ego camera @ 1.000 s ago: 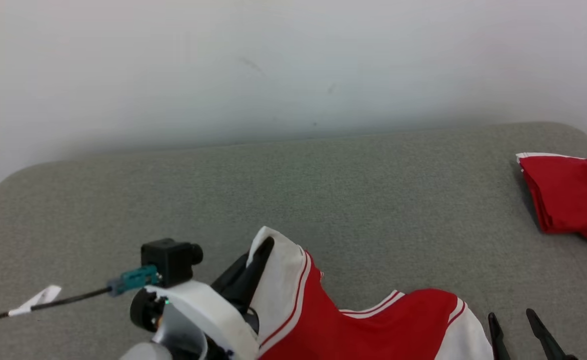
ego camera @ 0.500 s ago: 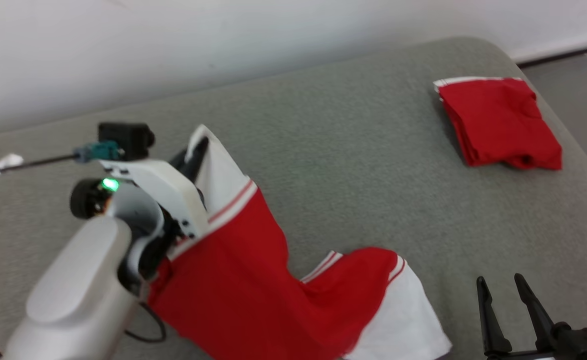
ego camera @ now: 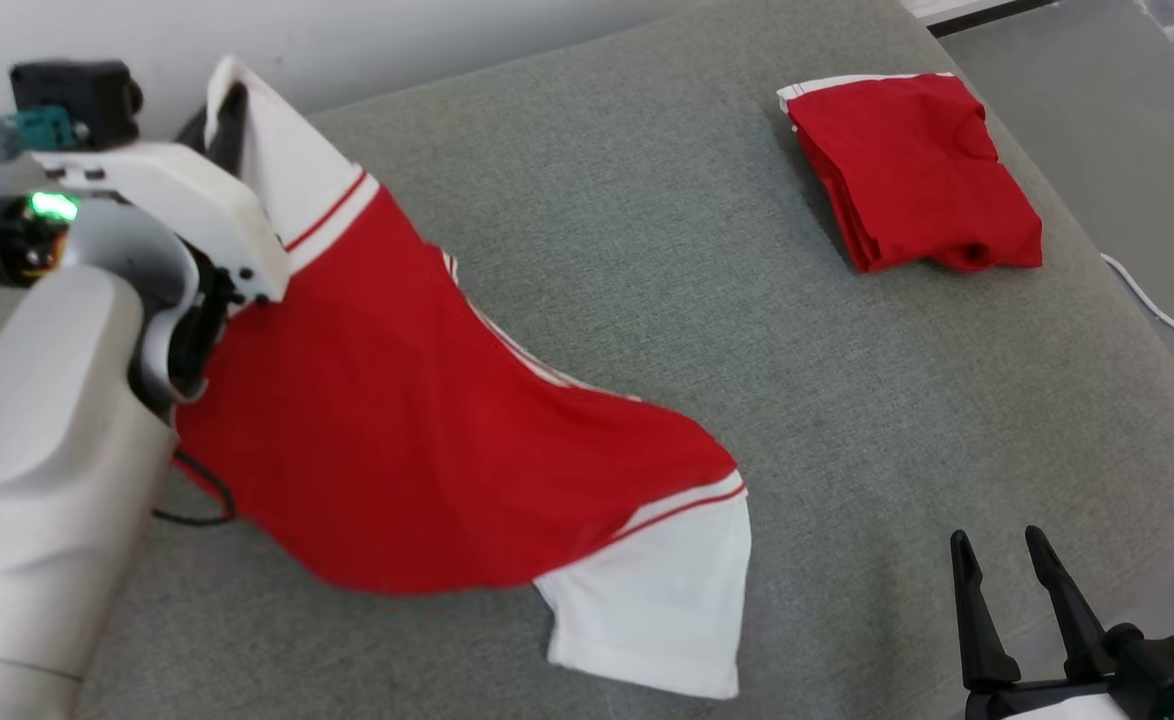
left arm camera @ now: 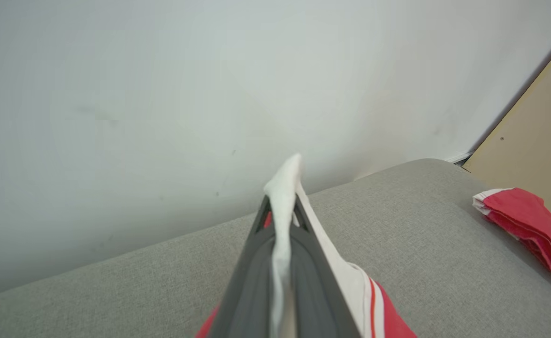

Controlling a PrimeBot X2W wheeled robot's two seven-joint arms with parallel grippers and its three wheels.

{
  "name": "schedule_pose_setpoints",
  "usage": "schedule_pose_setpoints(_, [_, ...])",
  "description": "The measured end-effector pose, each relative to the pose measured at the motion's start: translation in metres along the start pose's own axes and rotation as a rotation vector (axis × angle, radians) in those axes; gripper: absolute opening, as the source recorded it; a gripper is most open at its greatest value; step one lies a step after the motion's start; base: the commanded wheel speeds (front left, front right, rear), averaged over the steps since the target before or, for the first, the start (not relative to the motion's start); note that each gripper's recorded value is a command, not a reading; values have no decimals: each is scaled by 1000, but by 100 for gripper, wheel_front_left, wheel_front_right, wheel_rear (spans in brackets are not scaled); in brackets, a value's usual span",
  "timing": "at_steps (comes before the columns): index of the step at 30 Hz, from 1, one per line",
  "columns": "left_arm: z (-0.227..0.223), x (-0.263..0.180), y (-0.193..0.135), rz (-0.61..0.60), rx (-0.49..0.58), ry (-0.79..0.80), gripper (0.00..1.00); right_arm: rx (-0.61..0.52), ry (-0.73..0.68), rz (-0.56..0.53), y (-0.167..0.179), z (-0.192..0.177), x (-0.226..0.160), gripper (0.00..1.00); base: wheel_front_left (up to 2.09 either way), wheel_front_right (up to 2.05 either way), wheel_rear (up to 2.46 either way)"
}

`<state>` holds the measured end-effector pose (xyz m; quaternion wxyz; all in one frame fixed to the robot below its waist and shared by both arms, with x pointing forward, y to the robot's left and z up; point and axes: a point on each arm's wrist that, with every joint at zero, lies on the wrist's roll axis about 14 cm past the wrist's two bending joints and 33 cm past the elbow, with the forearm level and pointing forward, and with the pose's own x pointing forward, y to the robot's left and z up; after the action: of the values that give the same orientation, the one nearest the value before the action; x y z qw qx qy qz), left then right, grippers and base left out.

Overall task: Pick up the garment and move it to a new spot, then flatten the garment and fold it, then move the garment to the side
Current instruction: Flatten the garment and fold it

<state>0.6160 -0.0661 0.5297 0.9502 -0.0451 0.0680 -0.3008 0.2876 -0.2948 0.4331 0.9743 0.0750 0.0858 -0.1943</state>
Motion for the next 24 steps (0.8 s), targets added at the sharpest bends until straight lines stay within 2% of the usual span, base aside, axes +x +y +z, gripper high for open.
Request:
schedule_pose_setpoints(6, [51,0,12,31,16,-128,0,-3,-24,28,8,7,6,100,0,0,0])
schedule_pose_setpoints(16, [133,-16,4,32,53,-353,0,-16,-53,59,15,14,7,100,0,0,0])
schedule_pose_setpoints(20, [141,-24,-4,25,61,-384,0,-14,-61,66,16,16,5,100,0,0,0])
schedule_pose_setpoints(24, [116,-37,-22,-16,39,-349,0,-11,-66,69,16,16,0,100,0,0,0])
